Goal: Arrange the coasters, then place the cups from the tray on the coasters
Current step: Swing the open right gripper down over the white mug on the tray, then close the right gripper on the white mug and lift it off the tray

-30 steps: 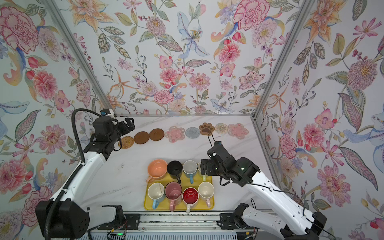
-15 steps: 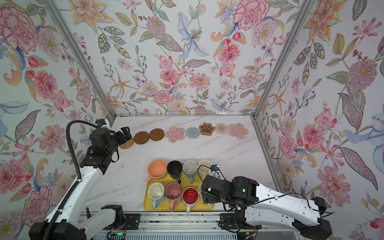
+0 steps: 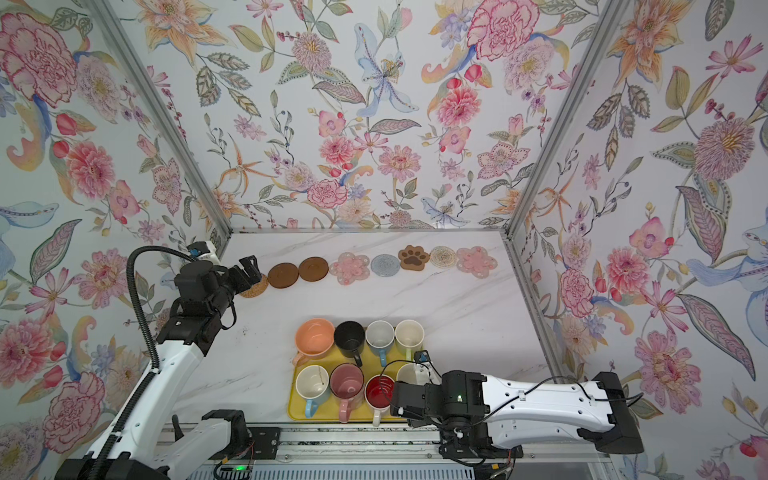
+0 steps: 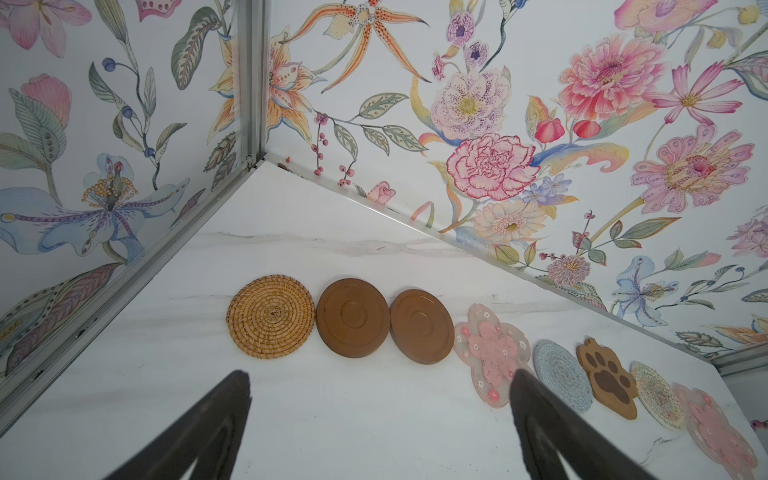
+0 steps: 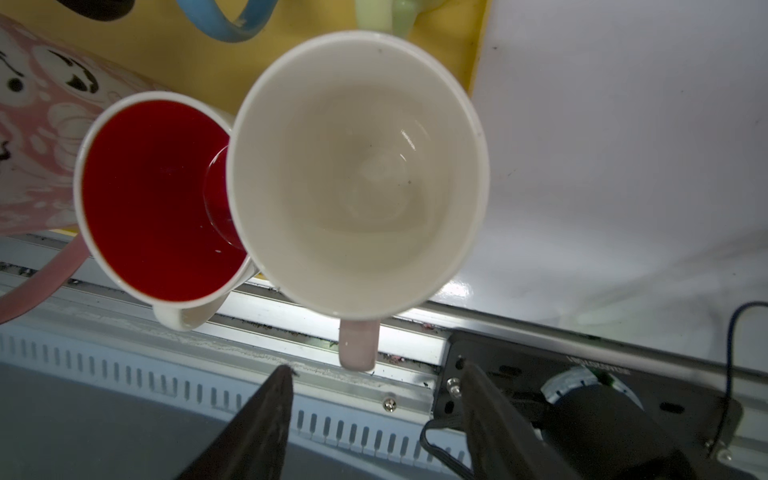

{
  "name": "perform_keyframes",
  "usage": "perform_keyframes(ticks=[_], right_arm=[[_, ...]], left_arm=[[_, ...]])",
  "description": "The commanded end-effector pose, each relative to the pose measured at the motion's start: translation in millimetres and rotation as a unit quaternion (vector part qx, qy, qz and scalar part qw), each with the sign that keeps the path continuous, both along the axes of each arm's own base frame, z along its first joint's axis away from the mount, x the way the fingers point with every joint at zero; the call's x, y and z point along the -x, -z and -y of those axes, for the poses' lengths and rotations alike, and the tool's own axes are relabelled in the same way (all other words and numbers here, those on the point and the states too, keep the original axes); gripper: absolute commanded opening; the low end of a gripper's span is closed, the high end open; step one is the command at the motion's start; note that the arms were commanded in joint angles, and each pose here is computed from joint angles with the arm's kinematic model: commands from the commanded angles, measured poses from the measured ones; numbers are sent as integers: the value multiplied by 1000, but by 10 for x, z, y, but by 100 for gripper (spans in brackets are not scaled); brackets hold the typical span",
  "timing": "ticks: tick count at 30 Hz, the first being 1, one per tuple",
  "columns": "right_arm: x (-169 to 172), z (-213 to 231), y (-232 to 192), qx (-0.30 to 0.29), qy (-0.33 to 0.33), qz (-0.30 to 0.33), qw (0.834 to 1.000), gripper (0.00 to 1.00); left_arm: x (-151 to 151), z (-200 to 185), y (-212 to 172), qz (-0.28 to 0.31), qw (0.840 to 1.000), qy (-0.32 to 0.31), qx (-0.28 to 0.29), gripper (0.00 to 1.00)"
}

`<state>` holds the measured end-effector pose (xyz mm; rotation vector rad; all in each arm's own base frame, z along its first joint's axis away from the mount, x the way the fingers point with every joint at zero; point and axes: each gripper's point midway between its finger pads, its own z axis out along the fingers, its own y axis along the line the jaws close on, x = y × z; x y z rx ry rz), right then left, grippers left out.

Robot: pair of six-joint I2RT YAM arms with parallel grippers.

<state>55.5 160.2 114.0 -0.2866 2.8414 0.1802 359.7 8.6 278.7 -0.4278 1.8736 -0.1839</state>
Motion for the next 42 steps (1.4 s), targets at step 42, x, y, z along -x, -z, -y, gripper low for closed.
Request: perform_keyframes(ticks=[42], right_arm=[[-164, 0, 437, 83, -13, 6, 996, 29]], left_arm=[[96, -35, -48, 19, 1000, -3, 12, 99]])
